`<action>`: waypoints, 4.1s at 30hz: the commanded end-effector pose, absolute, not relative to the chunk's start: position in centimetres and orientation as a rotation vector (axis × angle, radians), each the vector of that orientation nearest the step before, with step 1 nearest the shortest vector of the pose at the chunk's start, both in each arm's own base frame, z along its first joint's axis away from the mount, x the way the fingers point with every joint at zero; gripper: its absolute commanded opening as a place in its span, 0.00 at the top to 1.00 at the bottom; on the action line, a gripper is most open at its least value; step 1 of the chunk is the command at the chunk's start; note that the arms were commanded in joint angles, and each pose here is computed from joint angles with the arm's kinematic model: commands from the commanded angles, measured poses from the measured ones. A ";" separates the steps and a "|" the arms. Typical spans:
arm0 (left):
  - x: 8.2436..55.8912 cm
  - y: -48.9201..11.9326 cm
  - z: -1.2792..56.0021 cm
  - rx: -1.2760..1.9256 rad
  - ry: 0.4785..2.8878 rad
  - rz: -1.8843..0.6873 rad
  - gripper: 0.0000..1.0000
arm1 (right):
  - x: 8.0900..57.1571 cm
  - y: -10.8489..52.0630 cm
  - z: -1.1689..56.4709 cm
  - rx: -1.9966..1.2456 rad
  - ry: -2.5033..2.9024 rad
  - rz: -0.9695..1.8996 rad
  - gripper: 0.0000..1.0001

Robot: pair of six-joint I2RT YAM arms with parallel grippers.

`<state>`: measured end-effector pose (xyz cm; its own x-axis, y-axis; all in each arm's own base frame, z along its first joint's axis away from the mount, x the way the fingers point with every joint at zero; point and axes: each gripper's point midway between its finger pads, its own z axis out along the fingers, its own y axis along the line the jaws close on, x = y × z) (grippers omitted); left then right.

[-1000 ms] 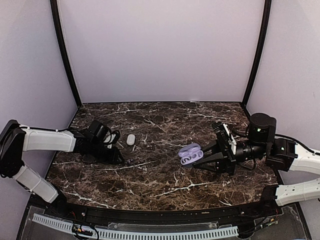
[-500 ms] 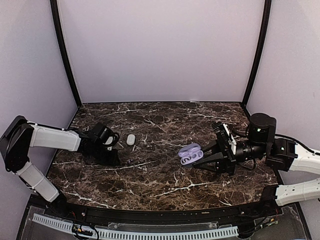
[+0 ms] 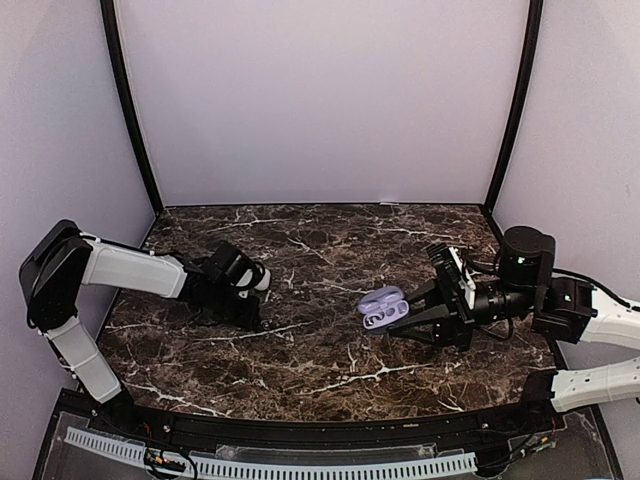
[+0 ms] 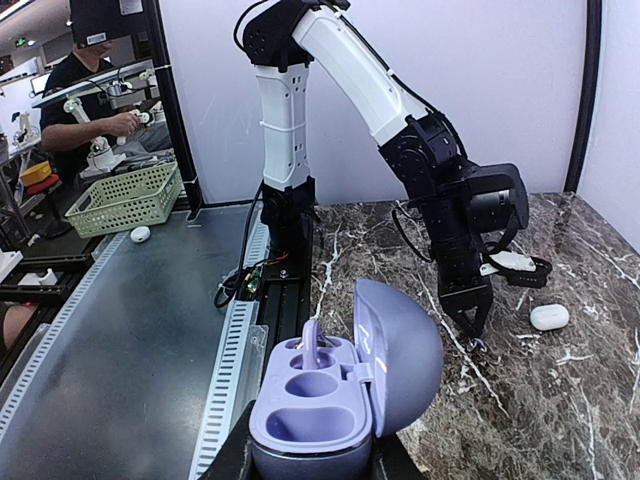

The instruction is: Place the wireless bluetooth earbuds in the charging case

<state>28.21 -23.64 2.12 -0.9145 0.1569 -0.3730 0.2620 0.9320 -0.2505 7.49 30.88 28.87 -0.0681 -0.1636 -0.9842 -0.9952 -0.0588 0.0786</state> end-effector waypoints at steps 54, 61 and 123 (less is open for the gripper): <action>27.1 -33.8 5.6 1.238 2.392 -0.290 0.43 | 7.4 30.6 29.2 -1.323 1.328 1.228 1.00; 28.1 -33.3 3.7 1.264 2.419 -0.169 0.43 | 7.4 30.6 29.3 -1.323 1.327 1.228 1.00; 29.3 -30.3 3.3 0.951 2.661 -0.301 0.69 | 7.3 30.1 29.4 -1.315 1.341 1.214 1.00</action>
